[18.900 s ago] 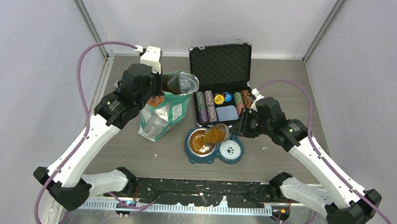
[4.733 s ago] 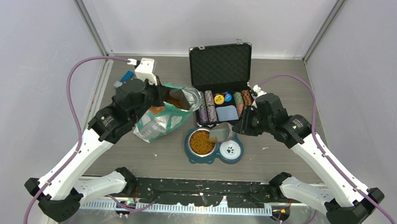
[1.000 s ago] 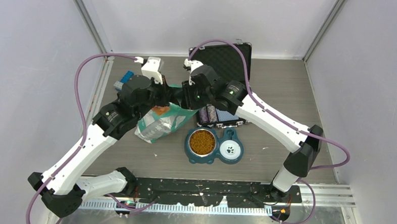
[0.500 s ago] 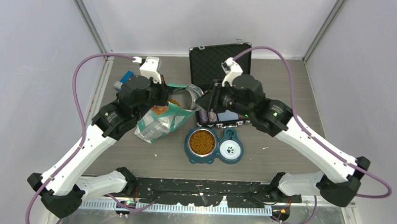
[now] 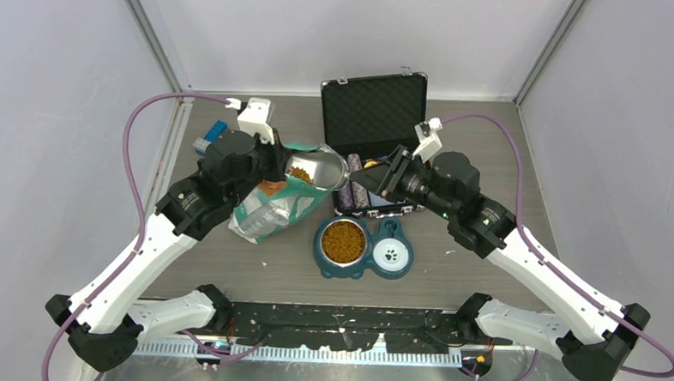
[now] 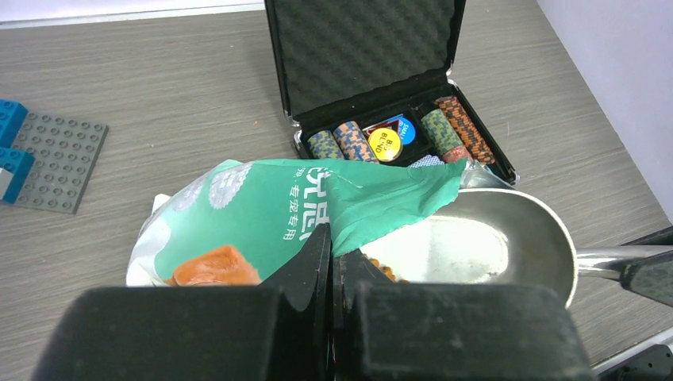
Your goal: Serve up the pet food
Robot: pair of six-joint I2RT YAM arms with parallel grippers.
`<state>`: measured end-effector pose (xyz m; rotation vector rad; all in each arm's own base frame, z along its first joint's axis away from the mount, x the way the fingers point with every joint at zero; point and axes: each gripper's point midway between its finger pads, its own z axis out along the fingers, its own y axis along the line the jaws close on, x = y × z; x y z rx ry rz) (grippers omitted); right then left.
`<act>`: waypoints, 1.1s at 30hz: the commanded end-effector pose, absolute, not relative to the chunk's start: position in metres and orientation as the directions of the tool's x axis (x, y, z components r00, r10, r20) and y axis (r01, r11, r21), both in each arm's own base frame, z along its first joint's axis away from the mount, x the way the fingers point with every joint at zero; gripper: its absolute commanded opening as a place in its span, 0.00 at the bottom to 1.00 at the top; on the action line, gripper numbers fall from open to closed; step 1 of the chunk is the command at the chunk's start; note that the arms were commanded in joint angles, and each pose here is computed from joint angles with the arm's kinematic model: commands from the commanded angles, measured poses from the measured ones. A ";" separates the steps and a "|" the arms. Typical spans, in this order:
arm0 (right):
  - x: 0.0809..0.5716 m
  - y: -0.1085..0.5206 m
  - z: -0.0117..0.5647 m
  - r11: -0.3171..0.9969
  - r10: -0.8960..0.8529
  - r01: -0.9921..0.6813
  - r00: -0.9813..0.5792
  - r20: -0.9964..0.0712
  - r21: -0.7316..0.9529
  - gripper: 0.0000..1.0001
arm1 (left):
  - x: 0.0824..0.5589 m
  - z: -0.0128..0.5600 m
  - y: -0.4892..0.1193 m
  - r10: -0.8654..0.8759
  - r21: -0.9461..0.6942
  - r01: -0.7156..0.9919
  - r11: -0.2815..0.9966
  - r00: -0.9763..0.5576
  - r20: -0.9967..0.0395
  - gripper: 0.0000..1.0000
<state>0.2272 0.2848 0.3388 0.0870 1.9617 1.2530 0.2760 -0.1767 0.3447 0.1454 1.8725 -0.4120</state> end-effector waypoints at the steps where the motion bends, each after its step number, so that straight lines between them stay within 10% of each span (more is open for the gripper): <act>1: 0.241 0.265 0.392 0.336 0.644 -0.354 -0.589 -0.488 0.873 0.05 | 0.277 0.371 -0.172 -0.156 -0.232 0.299 0.926 -0.258 -0.954 0.00; 33: 0.239 0.234 0.365 0.027 0.747 -0.306 -0.626 -0.223 0.951 0.05 | 0.278 0.369 -0.172 -0.158 -0.235 0.292 0.927 -0.263 -0.952 0.00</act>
